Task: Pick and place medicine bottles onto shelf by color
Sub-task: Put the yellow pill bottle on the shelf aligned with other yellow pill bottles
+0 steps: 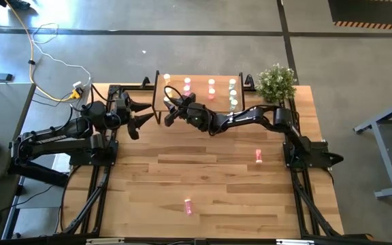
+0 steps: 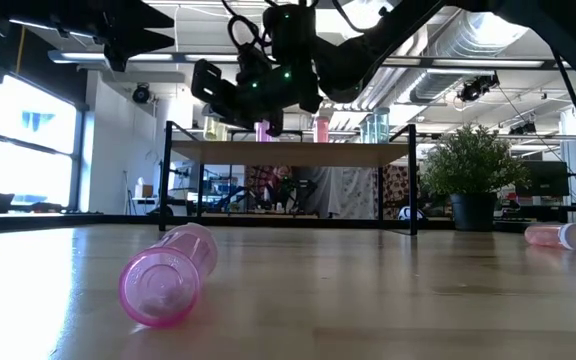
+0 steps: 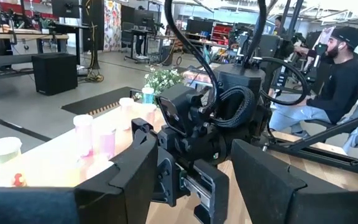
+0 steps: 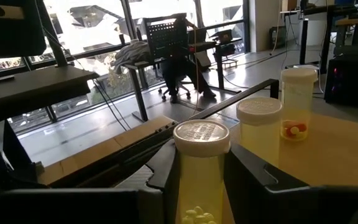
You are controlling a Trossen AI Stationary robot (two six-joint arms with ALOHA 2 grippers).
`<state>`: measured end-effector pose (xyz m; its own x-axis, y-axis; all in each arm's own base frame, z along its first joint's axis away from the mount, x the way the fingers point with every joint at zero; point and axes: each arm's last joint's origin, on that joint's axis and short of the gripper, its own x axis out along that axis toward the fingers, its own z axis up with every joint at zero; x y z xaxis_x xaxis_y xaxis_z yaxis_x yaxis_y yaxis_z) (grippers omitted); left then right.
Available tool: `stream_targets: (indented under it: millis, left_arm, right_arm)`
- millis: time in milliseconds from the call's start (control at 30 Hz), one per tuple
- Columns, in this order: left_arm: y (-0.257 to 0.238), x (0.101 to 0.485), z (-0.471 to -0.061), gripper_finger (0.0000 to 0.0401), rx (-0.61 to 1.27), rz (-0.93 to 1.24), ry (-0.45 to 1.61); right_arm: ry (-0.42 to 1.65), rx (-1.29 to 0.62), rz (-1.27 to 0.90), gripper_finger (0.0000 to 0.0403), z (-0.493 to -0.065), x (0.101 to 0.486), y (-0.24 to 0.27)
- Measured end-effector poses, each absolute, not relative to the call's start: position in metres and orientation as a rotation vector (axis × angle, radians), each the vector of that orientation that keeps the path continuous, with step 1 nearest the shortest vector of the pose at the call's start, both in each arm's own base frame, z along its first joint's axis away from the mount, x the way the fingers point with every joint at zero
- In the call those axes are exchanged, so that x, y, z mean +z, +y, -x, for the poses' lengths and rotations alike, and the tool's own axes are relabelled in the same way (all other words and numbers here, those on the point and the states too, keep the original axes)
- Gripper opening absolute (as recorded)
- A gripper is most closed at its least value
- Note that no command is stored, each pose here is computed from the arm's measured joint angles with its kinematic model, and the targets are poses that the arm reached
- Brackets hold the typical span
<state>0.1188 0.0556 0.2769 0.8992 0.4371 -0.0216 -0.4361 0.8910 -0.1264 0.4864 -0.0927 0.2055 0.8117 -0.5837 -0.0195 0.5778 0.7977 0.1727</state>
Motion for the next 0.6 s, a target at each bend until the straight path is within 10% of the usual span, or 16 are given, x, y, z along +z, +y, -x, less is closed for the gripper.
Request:
stream_targets:
  millis: [600]
  left_arm:
    - [0.0556,0.2769,-0.1188,0.0195,0.453,0.13,-0.008]
  right_arm:
    - [0.01,-0.546,-0.168,0.0101,-0.4851,0.2029,-0.1035]
